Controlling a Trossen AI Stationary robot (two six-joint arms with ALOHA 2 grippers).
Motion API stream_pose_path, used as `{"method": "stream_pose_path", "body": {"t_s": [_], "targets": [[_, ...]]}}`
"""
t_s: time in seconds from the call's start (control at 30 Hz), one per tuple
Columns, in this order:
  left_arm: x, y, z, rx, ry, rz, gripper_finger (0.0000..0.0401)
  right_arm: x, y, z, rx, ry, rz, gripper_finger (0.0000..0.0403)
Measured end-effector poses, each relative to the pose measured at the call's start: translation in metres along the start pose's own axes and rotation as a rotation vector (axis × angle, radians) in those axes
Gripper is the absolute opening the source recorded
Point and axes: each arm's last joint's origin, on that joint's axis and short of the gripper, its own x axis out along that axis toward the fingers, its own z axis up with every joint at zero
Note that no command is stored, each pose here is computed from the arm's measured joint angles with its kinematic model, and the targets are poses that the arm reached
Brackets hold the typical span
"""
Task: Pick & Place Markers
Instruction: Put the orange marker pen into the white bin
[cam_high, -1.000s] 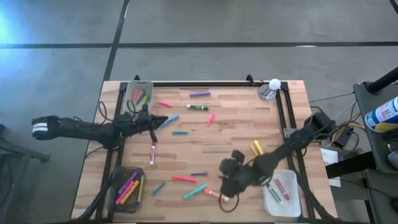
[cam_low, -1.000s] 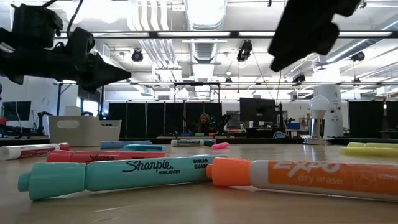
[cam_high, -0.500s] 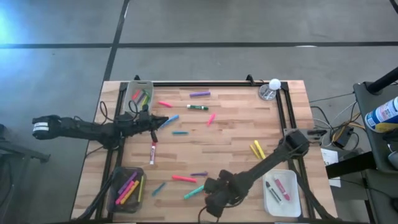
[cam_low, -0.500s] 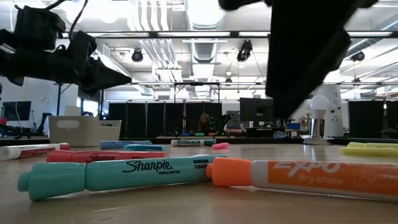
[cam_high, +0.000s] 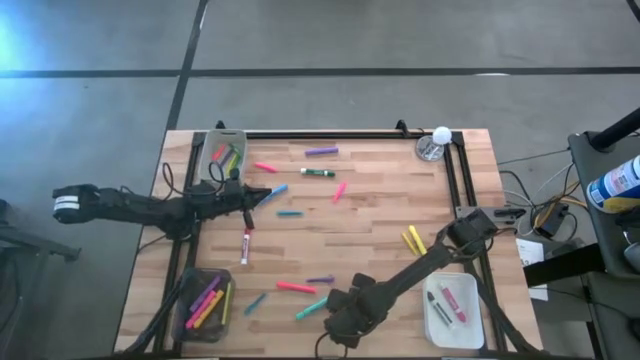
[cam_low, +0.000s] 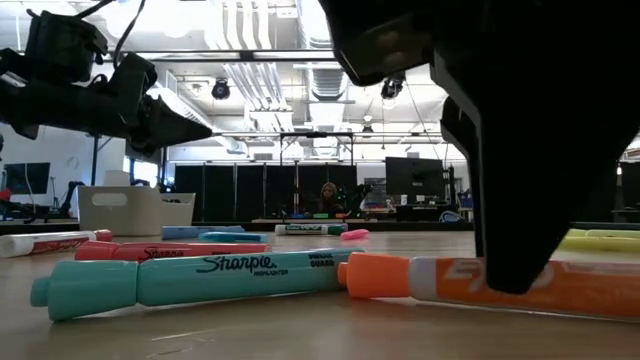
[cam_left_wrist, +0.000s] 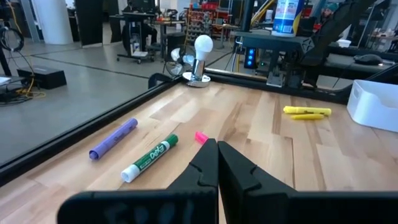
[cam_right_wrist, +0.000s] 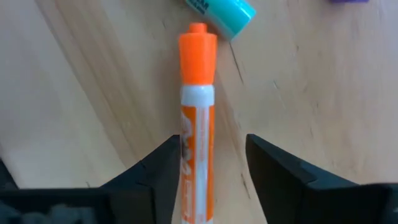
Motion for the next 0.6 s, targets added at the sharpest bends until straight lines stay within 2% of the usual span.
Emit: {"method": "stream_pose_path", "body": {"t_s": [0.37, 0.5, 0.6], "targets": [[0.000, 0.000, 0.000, -0.008, 0.003, 0.000, 0.0000, 0.009, -0.006, -0.006, -0.032, 0.061, 0.002, 0.0072], [0.000, 0.000, 0.000, -0.008, 0.003, 0.000, 0.0000, 0.006, -0.008, -0.008, -0.040, 0.100, 0.020, 0.0066], [0.000, 0.000, 0.000, -0.014, 0.004, 0.000, 0.0000, -0.008, -0.011, -0.013, -0.048, 0.123, 0.008, 0.0076]]}}
